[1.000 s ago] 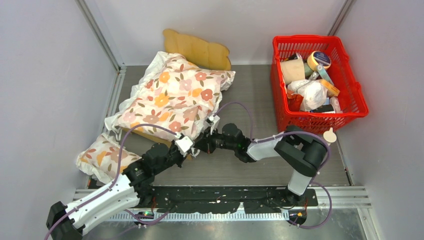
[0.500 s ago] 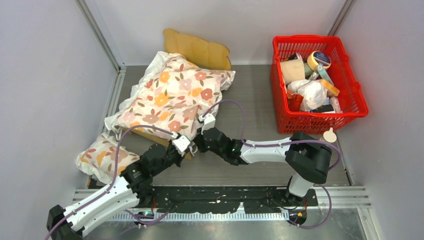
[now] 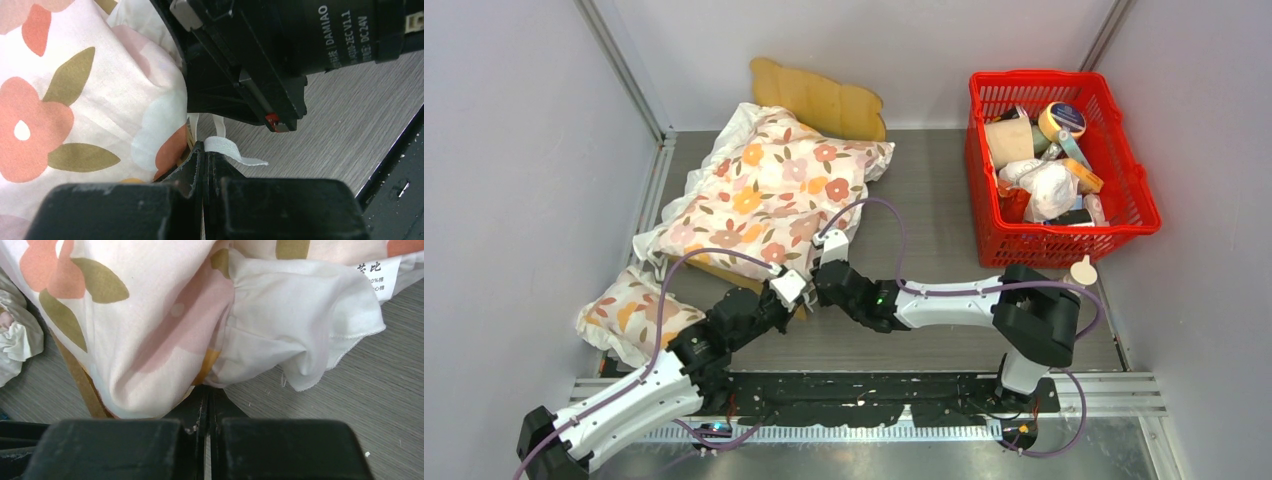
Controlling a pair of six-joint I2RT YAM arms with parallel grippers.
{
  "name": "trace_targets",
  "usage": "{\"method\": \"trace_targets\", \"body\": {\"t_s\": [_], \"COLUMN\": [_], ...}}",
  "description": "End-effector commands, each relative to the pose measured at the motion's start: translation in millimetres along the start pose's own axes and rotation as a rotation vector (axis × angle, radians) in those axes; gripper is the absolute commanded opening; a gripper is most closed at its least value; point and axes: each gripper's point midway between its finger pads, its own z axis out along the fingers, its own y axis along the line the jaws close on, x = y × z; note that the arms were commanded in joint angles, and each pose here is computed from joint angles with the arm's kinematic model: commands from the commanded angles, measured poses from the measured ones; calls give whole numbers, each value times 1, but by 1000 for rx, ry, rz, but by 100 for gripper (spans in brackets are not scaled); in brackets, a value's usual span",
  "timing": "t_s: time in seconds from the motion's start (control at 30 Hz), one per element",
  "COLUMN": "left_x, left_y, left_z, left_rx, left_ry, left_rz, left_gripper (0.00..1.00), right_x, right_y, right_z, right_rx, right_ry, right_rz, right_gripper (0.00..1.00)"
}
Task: Set up the pet bed
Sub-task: Tie the ropes to the bed frame.
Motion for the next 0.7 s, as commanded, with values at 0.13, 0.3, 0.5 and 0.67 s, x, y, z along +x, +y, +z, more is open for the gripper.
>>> {"method": "trace_targets", "body": {"t_s": [0.13,0.3,0.5,0.67], "left_x": [-42,-42,-42,-42], "left_y": [3,2,1,3], "left_z": [0,1,1,0], "left_rx": [-13,-12,-7,-14], "left_ry": [-150,-159,-167,-164], "left_rz": [-24,-30,-35,-26], "left_gripper": [0,0,0,0], "right_x": [-18,-9,-9,-14], "right_y": [2,2,-10,6], "right_z": [-5,0,-3,-7], "right_rx": [146,191,285,200], "right_ry": [-5,27,21,15], "right_rz": [-4,-13,-36,-32], "right_gripper": [5,5,5,5]}}
